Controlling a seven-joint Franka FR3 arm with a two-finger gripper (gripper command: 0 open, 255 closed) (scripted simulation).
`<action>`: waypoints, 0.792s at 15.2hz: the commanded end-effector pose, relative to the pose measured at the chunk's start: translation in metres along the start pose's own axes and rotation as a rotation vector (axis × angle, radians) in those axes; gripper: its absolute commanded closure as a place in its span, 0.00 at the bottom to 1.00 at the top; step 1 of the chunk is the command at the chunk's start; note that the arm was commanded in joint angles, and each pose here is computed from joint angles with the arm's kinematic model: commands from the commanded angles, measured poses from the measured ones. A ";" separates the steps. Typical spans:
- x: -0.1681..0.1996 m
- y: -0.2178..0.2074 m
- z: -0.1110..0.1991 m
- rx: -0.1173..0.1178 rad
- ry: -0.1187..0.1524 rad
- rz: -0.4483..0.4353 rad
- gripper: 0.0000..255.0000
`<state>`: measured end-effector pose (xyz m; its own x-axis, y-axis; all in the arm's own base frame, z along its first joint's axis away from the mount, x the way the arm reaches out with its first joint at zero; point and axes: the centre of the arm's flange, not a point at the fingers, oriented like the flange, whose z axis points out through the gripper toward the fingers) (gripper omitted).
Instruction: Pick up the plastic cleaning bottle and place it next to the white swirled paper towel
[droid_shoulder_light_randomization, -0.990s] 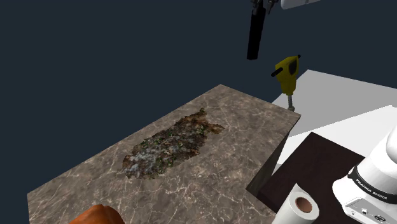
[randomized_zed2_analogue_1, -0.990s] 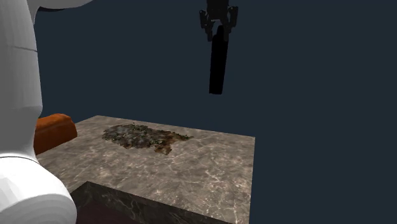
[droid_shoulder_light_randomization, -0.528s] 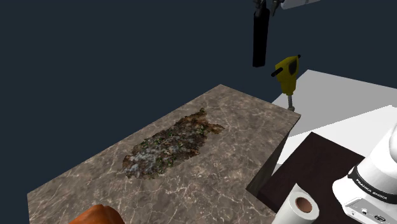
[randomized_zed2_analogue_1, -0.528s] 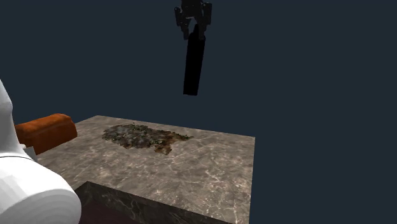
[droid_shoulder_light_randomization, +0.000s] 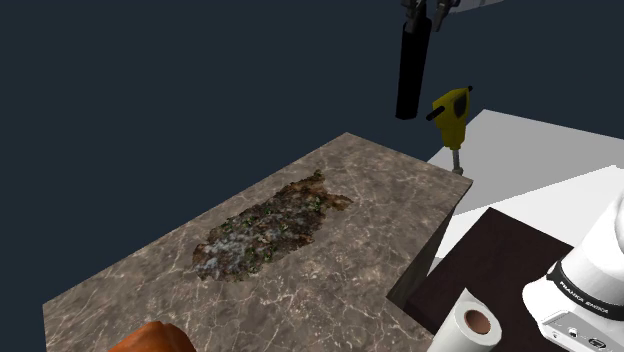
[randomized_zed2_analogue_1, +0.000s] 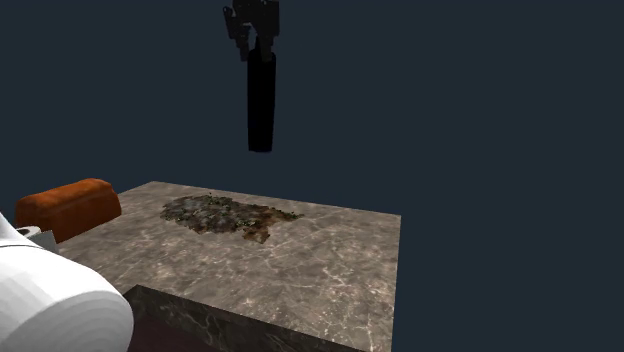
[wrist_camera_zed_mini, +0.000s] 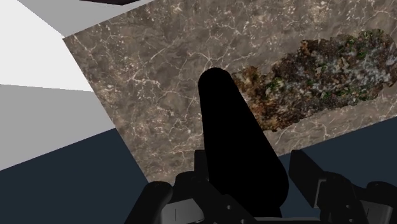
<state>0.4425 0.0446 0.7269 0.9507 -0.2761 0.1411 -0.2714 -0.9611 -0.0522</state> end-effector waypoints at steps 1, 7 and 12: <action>-0.024 -0.014 0.000 -0.001 0.000 0.002 1.00; -0.090 -0.058 -0.007 -0.001 0.000 0.002 1.00; -0.144 -0.095 -0.013 -0.001 0.000 0.002 1.00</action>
<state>0.3396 0.1662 0.7250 0.9506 -0.2763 0.1413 -0.2716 -0.9610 -0.0518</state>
